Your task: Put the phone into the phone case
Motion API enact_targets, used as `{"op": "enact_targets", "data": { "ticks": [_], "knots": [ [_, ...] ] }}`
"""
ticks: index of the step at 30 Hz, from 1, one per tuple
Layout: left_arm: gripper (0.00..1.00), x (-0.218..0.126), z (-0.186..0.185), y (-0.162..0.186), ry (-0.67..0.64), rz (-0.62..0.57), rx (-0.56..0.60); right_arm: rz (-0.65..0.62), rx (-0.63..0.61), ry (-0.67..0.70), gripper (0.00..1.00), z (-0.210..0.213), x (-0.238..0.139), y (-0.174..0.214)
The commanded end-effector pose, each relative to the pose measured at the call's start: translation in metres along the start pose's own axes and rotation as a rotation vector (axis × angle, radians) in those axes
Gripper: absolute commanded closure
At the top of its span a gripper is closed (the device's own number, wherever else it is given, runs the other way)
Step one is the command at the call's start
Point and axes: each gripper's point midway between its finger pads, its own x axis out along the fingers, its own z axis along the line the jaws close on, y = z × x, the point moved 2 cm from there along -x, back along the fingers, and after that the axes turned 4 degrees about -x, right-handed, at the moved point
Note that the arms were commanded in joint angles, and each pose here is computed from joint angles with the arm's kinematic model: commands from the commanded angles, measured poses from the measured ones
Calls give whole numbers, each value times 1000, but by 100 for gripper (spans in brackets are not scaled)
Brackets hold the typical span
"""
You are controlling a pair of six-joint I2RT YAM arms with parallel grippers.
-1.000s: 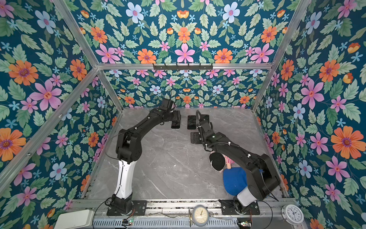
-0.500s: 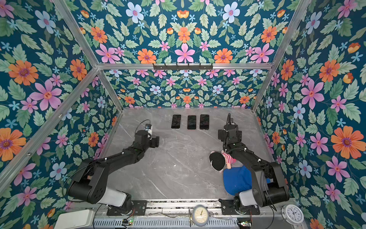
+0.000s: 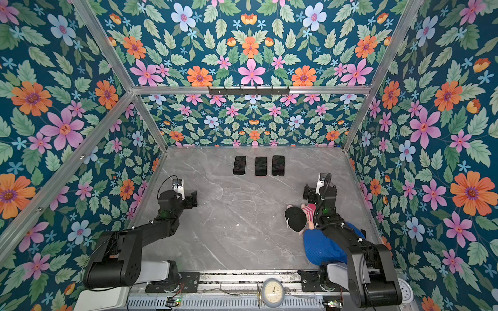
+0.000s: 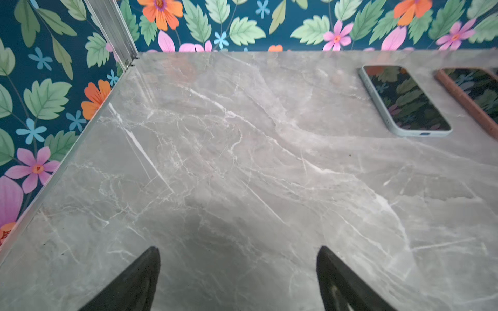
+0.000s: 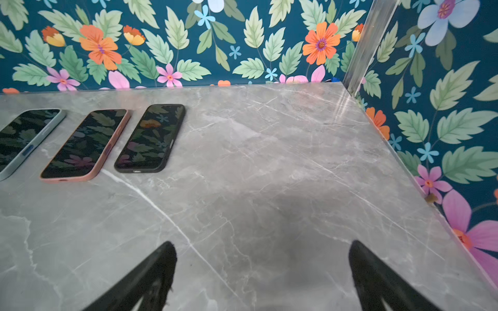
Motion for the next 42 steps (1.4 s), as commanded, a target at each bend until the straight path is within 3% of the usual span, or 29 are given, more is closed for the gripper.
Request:
{"op": "enact_targets", "data": {
  "ticks": [1,5,9,15,20,32,42],
  "knots": [
    [9,1,4,-29,-18,-162,-8,-59,8,10,1,-2,0,-14],
    [11,0,1,-32,45,-222,-16,-37,26,12,1,-2,-1,-1],
    [11,4,7,-18,20,-235,-36,-75,28,32,1,-5,-2,0],
    [0,7,7,-18,27,-249,-33,-102,50,77,1,-12,3,17],
    [0,10,7,-18,23,-239,-30,-75,187,109,1,-37,9,28],
    [0,9,10,-19,7,-242,-38,-31,67,-13,1,-8,24,31],
    [0,11,12,-18,-5,-233,-40,-29,74,-14,1,-9,24,31]
  ]
}}
